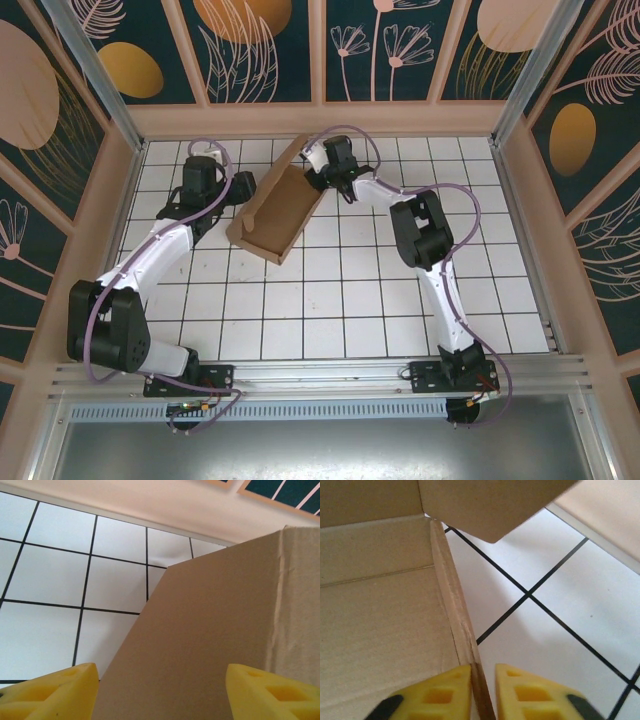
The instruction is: Fold the paper box
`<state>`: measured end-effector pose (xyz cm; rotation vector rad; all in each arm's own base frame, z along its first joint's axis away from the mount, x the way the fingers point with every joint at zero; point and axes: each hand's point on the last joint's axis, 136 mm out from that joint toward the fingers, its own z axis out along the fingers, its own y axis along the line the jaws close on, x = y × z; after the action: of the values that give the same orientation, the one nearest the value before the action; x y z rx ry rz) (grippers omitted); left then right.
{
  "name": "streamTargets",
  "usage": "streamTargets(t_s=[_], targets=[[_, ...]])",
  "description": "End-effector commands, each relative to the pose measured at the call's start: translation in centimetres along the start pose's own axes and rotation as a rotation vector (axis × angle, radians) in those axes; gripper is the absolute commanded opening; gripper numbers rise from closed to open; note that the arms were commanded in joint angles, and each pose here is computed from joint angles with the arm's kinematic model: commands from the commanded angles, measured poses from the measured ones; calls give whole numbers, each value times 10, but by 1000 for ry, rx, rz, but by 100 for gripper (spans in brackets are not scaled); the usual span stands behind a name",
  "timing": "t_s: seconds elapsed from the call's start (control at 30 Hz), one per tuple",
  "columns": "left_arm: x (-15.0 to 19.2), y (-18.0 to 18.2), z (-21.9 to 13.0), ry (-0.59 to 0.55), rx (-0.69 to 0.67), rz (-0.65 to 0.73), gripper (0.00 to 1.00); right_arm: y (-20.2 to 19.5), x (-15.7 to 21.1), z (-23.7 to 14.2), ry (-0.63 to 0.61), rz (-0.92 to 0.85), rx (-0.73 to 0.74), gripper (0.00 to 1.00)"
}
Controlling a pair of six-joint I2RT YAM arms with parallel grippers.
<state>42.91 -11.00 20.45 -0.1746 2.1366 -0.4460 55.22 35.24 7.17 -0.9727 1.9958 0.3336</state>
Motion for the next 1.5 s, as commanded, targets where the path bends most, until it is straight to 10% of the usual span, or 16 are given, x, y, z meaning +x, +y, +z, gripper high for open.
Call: streamTargets(t_s=[0.0, 0.6, 0.8, 1.07, 1.23, 1.47], targets=[[-17, -11, -11, -64, 65, -46, 68, 11, 44, -11, 146, 2, 11, 15], [-54, 20, -65, -245, -129, -181, 74, 36, 150, -163, 346, 452, 223, 19], [-37, 14, -68, -220, -54, -242, 74, 37, 126, -174, 325, 520, 193, 50], [-24, 17, -61, -189, -48, -229, 74, 16, 110, -142, 314, 488, 147, 64], [-19, 16, -55, -170, -41, -226, 73, 9, 107, -120, 260, 550, 88, 62], [-16, 19, -53, -170, -48, -222, 71, 6, 136, -105, 362, 529, 137, 32]])
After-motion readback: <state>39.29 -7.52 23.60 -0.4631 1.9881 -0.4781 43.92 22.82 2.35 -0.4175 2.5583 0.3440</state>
